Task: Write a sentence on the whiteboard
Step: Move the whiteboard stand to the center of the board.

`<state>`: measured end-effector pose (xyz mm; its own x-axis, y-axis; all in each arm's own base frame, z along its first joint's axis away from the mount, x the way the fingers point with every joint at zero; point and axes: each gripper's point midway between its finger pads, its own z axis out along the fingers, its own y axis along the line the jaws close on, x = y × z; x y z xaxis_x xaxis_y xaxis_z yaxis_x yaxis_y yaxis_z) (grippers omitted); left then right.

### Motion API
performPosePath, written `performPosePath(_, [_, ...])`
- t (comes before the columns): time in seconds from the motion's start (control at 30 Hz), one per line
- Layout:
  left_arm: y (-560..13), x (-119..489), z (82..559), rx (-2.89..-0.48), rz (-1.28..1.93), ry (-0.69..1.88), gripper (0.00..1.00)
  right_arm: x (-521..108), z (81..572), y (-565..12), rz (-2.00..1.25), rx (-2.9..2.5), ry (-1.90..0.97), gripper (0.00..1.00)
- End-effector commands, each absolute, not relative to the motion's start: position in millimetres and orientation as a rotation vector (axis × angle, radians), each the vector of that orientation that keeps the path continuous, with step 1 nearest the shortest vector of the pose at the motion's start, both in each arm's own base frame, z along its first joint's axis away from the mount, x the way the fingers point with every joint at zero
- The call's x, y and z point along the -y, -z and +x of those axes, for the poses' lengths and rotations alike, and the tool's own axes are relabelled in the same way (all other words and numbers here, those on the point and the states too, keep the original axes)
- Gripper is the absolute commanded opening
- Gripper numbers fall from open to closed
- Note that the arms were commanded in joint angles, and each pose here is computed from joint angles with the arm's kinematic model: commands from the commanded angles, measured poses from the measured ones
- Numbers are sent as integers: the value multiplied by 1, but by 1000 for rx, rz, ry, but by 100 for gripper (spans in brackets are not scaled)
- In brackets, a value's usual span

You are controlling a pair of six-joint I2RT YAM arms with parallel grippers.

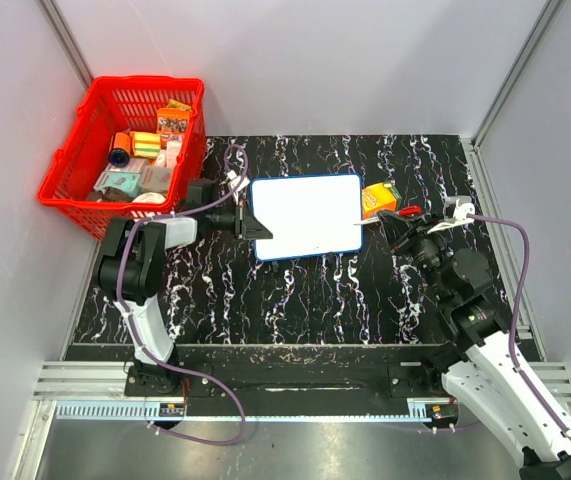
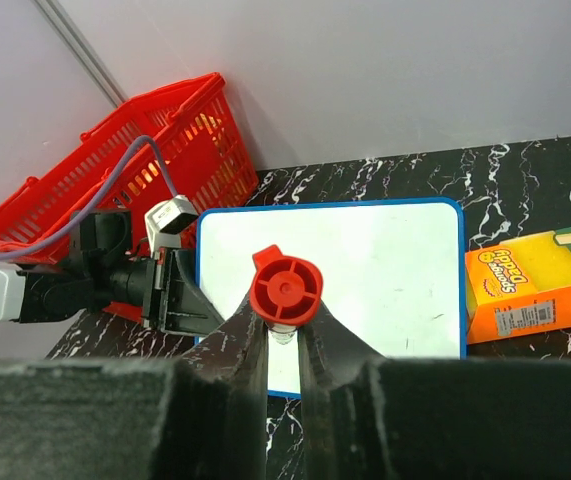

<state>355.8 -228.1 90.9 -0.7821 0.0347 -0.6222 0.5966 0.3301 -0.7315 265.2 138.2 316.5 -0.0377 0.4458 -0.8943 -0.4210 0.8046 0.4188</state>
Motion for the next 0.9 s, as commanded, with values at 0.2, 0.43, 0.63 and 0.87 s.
performPosePath(0.2, [-64,209,348,-2116,434,1270,0,-150,261,-317,-22,-1446,-753,0])
performPosePath(0.43, [-62,223,321,-2160,511,1276,0,-151,261,-315,-28,-1455,-761,0])
performPosePath(0.63, [-76,232,299,-2141,558,1332,0,-152,262,-315,-26,-1455,-760,0])
performPosePath(0.87, [-81,255,272,-2140,622,1415,0,-150,261,-318,-25,-1449,-755,0])
